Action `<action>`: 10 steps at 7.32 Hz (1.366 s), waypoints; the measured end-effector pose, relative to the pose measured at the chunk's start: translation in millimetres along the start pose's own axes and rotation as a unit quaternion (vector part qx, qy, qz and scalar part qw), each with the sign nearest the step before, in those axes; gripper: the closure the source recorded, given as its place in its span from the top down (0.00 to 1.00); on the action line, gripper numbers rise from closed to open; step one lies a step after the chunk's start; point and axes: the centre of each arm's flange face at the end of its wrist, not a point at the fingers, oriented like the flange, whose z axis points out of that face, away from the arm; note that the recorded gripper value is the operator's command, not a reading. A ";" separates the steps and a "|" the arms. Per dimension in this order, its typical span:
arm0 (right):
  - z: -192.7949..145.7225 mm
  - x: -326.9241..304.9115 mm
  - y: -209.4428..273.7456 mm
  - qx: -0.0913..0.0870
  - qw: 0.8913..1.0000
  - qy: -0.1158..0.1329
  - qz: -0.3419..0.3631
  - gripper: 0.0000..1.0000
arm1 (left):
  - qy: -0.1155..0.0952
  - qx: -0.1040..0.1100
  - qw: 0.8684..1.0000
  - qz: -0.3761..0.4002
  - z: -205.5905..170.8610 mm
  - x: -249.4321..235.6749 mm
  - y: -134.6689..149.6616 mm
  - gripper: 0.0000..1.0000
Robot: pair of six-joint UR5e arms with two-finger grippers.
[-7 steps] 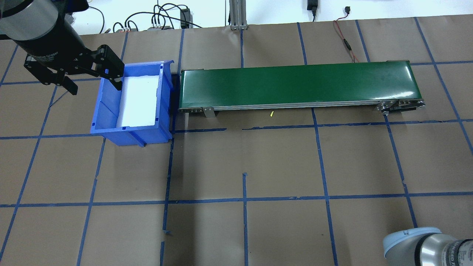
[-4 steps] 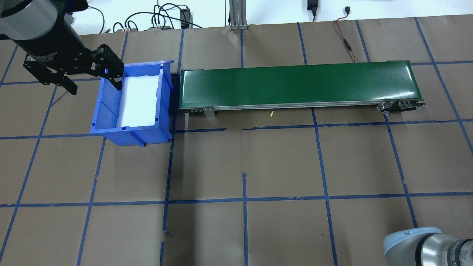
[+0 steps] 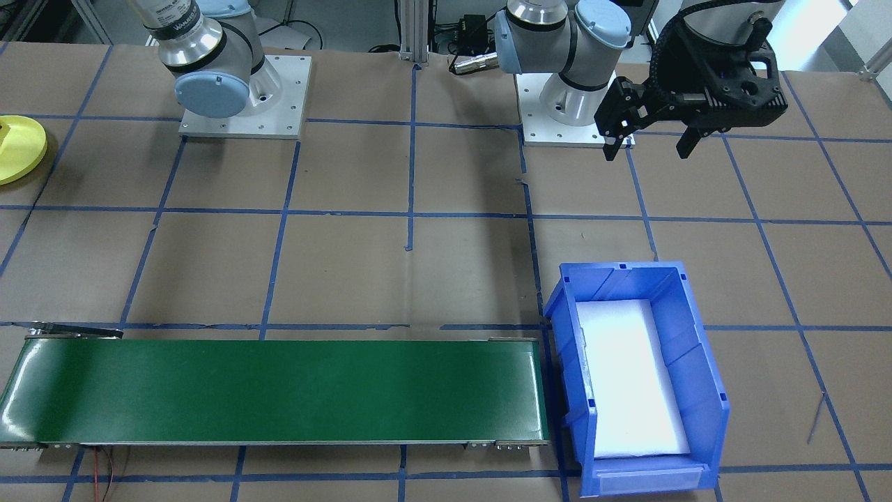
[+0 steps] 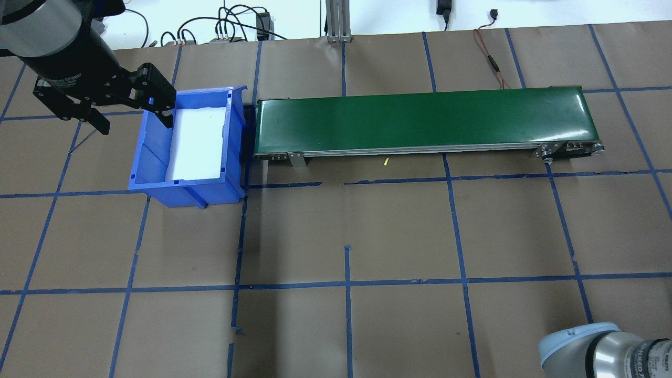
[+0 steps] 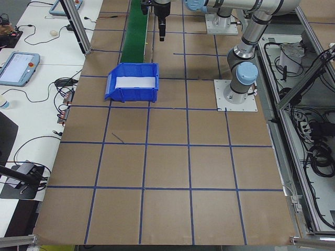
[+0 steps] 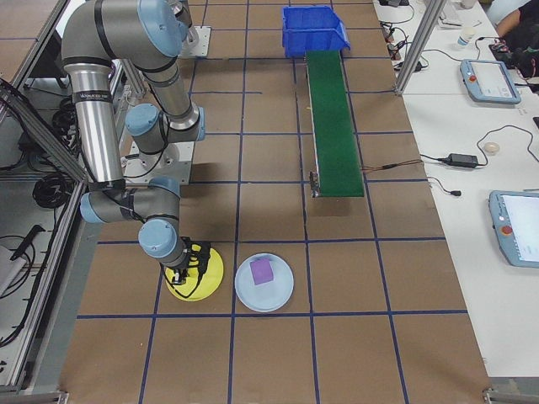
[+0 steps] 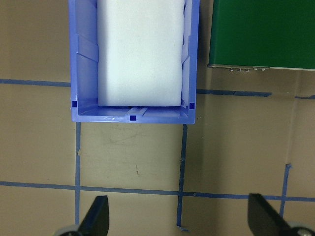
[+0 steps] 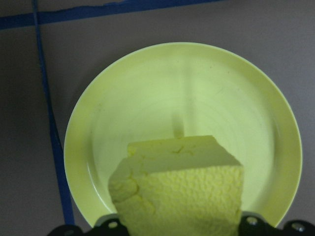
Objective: Move block left to right into plate
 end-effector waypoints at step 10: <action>-65.2 -120.0 -188.2 0.006 0.992 0.075 -0.099 1.00 | 0.000 0.001 1.000 0.000 -0.5 -0.4 -0.2 1.00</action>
